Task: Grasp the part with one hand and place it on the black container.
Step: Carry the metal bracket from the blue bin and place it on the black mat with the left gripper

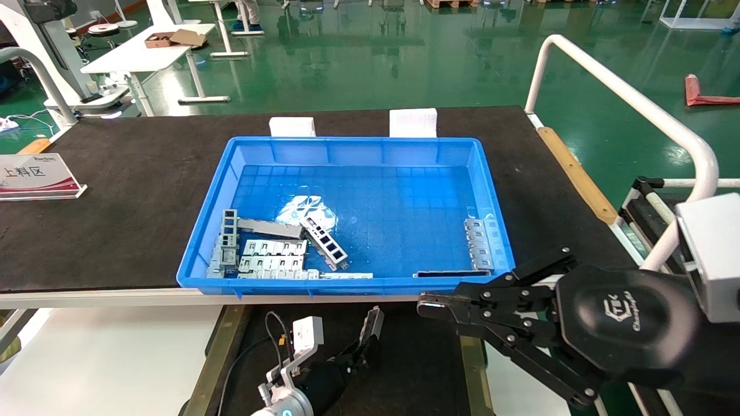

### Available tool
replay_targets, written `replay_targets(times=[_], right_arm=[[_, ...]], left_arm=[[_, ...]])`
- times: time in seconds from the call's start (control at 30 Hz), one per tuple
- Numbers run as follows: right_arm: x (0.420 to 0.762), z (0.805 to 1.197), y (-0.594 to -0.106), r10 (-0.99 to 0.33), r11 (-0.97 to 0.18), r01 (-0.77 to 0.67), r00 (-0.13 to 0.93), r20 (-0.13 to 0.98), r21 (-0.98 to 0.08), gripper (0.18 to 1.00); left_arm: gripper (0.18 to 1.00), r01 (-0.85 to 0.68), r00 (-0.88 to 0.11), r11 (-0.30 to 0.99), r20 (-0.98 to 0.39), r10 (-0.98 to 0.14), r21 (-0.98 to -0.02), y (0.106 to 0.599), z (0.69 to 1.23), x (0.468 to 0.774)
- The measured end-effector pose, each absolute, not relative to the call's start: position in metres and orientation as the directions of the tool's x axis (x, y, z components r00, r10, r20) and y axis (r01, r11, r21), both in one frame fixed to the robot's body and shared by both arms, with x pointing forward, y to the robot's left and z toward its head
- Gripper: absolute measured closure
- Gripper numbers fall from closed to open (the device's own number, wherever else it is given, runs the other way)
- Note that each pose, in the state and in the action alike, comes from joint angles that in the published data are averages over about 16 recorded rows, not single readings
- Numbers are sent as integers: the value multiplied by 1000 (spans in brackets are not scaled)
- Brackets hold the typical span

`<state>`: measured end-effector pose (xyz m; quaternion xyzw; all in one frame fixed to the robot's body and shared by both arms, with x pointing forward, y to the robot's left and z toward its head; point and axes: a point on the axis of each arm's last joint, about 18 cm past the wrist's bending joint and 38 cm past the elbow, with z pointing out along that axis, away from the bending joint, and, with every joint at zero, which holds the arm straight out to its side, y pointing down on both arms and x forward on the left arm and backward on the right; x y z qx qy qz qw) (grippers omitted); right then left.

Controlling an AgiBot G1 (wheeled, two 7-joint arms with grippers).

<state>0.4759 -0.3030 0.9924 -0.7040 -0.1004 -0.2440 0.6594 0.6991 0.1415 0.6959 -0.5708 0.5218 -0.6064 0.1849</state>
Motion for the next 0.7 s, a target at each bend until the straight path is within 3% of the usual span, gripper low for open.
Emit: replay_targets(times=[0.7], right_arm=[[476, 992, -303, -180, -110, 463, 861, 476, -879, 929]], left_arm=[[785, -396, -219, -429, 538, -814, -812, 141, 682, 699]])
